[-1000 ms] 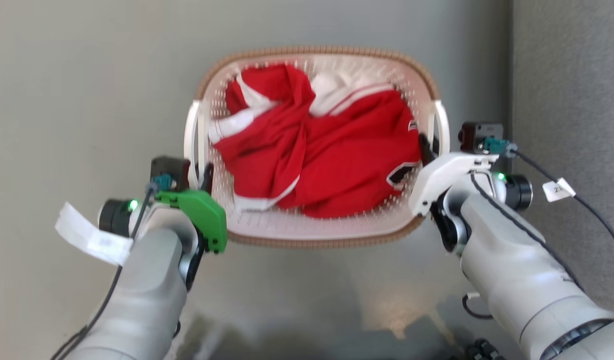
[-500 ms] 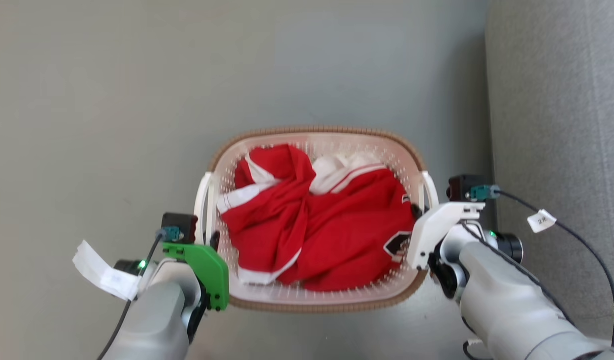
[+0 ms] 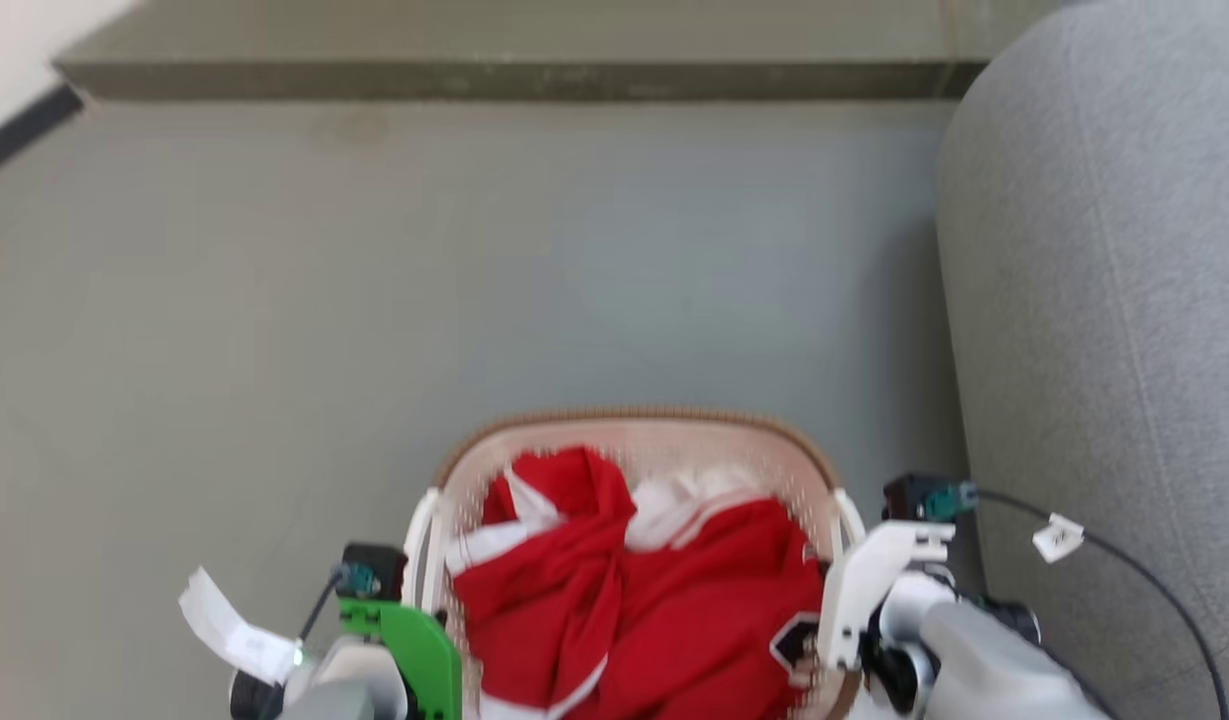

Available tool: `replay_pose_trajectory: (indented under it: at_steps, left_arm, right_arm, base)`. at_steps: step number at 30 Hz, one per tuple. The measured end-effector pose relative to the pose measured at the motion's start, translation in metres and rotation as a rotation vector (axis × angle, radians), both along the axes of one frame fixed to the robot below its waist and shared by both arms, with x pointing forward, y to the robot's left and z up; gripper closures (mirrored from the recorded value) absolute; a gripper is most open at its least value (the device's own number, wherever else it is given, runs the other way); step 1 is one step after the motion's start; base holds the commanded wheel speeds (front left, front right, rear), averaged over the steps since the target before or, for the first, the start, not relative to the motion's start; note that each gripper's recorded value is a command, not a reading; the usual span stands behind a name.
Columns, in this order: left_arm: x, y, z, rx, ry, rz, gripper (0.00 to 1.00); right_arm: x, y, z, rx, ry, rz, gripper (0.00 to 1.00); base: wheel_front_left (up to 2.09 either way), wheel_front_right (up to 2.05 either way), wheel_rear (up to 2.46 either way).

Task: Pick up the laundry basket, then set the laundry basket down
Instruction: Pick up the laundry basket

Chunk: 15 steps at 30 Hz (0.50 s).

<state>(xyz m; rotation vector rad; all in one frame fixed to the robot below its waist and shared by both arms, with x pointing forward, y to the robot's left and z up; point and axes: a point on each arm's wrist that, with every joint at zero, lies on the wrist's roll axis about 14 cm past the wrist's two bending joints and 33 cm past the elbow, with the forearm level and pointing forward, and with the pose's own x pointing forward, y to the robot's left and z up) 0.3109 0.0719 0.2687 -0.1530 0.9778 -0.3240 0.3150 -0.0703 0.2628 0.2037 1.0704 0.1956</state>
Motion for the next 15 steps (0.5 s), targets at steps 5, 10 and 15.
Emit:
replay_pose_trajectory:
  at_steps: [5,10,15]
  left_arm:
    - [-0.014,0.001,0.005,-0.002,0.007,0.008,1.00]
    - [-0.026,0.001,0.013,-0.005,-0.007,0.013,1.00]
    - [-0.039,0.001,0.020,-0.004,-0.017,0.010,1.00]
  right_arm:
    - [-0.015,0.002,0.006,0.003,0.003,0.010,1.00]
    - [-0.027,0.004,0.016,0.008,-0.014,0.020,1.00]
    - [-0.042,0.006,0.022,0.013,-0.022,0.022,1.00]
  base:
    - [0.00,0.00,0.00]
    - [0.00,0.00,0.00]
    - [0.00,0.00,0.00]
